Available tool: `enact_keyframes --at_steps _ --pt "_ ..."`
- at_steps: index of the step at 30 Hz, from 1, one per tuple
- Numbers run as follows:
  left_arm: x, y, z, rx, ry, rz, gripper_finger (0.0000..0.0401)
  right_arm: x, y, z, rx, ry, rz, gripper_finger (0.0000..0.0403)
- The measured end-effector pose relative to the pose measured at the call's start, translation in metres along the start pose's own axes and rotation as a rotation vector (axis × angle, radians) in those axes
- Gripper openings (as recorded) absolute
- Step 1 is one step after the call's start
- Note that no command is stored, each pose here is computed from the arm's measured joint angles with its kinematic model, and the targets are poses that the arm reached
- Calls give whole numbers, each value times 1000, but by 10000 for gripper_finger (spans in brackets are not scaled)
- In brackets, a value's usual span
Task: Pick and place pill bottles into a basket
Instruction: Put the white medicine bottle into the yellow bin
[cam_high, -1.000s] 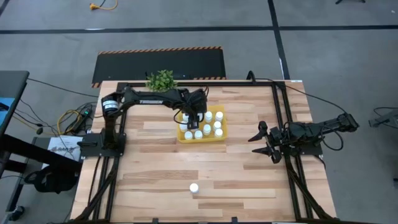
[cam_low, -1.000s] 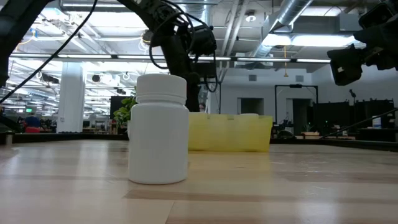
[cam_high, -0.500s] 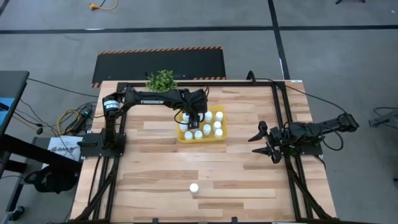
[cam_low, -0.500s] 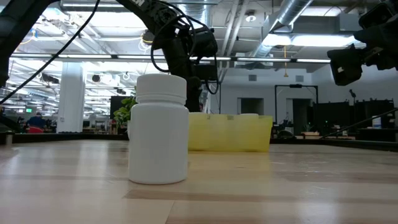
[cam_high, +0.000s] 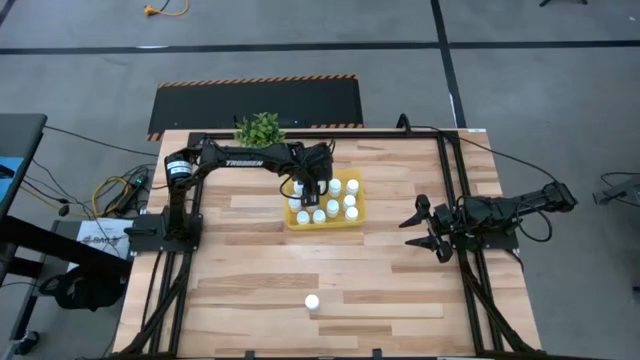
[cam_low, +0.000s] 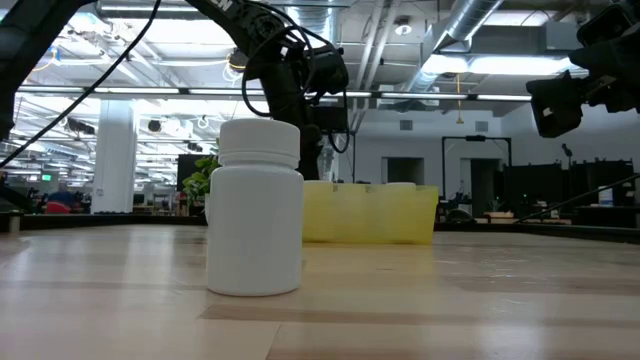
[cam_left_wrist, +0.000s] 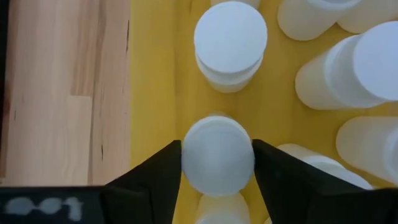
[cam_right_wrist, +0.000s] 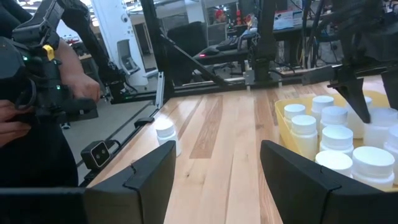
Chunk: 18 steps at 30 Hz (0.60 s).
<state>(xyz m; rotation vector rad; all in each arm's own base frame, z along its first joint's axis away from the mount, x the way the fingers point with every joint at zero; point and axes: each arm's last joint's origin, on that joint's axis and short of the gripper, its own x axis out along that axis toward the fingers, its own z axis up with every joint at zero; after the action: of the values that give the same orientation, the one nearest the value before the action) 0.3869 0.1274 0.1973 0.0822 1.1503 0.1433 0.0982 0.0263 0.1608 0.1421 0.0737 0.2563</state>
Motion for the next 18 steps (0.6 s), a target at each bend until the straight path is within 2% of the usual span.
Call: enact_keyframes --at_steps 7,18 --pt "0 0 0 0 0 0 200 0 0 0 0 0 0 226" --pt "0 0 0 28 -2 -3 202 0 0 0 0 0 0 226"
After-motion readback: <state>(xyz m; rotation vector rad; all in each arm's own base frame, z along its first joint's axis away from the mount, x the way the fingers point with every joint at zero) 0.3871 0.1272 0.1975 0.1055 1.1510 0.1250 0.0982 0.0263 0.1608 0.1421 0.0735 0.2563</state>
